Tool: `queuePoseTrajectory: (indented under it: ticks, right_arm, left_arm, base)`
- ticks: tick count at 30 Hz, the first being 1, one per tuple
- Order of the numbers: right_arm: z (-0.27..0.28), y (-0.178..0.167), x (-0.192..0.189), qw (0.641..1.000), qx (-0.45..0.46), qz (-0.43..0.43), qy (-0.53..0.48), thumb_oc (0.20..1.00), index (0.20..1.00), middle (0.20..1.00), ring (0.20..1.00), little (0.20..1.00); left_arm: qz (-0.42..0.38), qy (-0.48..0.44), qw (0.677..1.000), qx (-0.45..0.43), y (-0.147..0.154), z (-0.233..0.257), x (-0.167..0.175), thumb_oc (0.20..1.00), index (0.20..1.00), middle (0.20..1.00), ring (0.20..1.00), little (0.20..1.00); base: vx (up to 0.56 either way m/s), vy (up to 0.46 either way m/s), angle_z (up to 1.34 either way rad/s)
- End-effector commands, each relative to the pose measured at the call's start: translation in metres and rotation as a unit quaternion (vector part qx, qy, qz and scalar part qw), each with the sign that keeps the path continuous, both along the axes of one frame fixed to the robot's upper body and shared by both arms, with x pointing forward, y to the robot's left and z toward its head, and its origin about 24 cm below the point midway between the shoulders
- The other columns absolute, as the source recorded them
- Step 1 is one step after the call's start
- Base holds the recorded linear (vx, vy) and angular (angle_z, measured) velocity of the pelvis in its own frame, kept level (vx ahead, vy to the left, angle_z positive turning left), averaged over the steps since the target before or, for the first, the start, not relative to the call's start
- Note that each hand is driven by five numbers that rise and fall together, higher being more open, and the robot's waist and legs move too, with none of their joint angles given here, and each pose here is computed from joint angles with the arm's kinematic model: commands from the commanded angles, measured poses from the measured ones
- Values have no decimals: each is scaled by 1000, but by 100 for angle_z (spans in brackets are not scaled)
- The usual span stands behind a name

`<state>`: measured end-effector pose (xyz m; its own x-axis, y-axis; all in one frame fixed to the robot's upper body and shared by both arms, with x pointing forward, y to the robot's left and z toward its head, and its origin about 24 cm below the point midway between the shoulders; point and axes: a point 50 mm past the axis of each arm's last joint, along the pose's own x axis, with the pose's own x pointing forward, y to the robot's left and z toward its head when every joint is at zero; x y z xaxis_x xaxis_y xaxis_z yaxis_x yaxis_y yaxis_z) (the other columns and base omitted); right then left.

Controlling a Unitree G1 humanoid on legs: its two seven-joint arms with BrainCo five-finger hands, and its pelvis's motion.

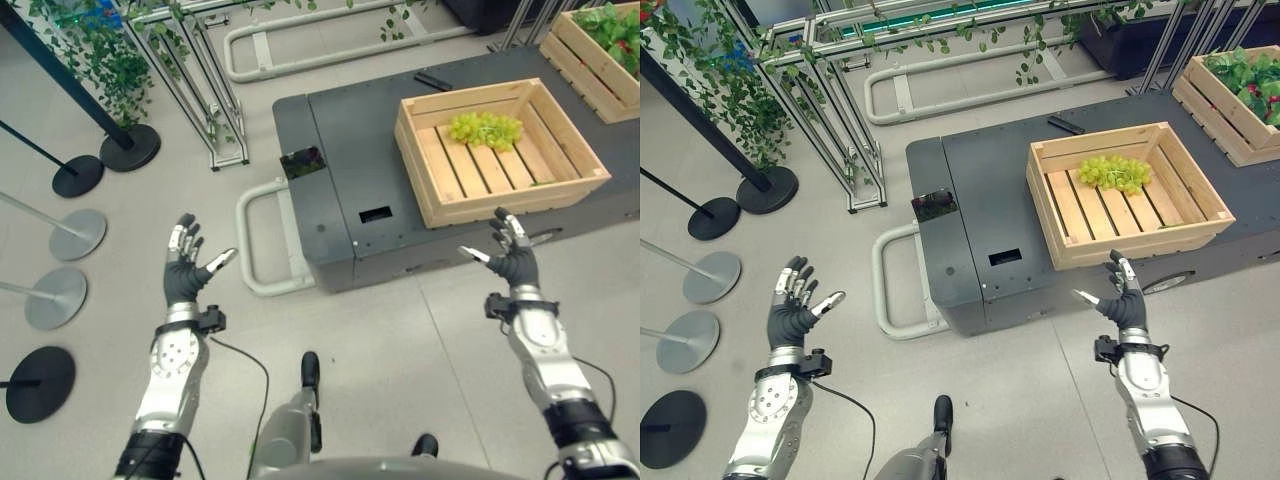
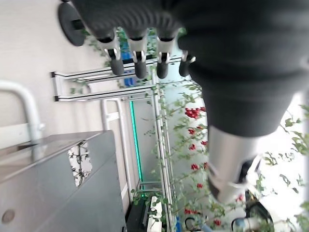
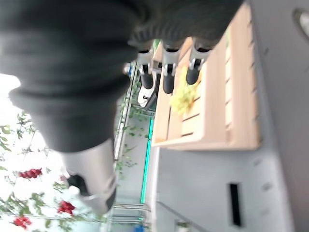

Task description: Pick up the fruits from the basket on one side to the basket on the other side

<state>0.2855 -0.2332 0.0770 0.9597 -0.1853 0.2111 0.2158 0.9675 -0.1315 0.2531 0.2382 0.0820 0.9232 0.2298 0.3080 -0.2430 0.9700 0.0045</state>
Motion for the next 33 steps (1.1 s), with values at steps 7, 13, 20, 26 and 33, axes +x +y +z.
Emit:
queuePoseTrajectory:
  ticks: [7,13,20,26,33]
  right_arm:
    - [37,4,12,996,-9,7,-85,1000,1000,1000,1000,1000]
    - [33,16,14,997,-8,30,-73,1000,1000,1000,1000,1000]
    - [29,16,13,997,-10,34,-69,1000,1000,1000,1000,1000]
    - [34,9,12,997,-12,24,-78,1000,1000,1000,1000,1000]
    - [30,1,6,997,-11,8,-71,1000,1000,1000,1000,1000]
  left_arm:
    - [2,-91,995,37,3,38,5,1000,1000,1000,1000,1000]
    - [15,-82,996,34,4,35,5,1000,1000,1000,1000,1000]
    - [-2,-57,998,9,-7,20,6,1000,1000,1000,1000,1000]
    - [-20,-42,999,-10,-15,12,6,1000,1000,1000,1000,1000]
    - [-44,-33,998,-28,-23,7,6,1000,1000,1000,1000,1000]
  base:
    - [111,189,-11]
    - [192,260,-15]
    - [217,0,28]
    - [166,-161,53]
    - [103,-115,25]
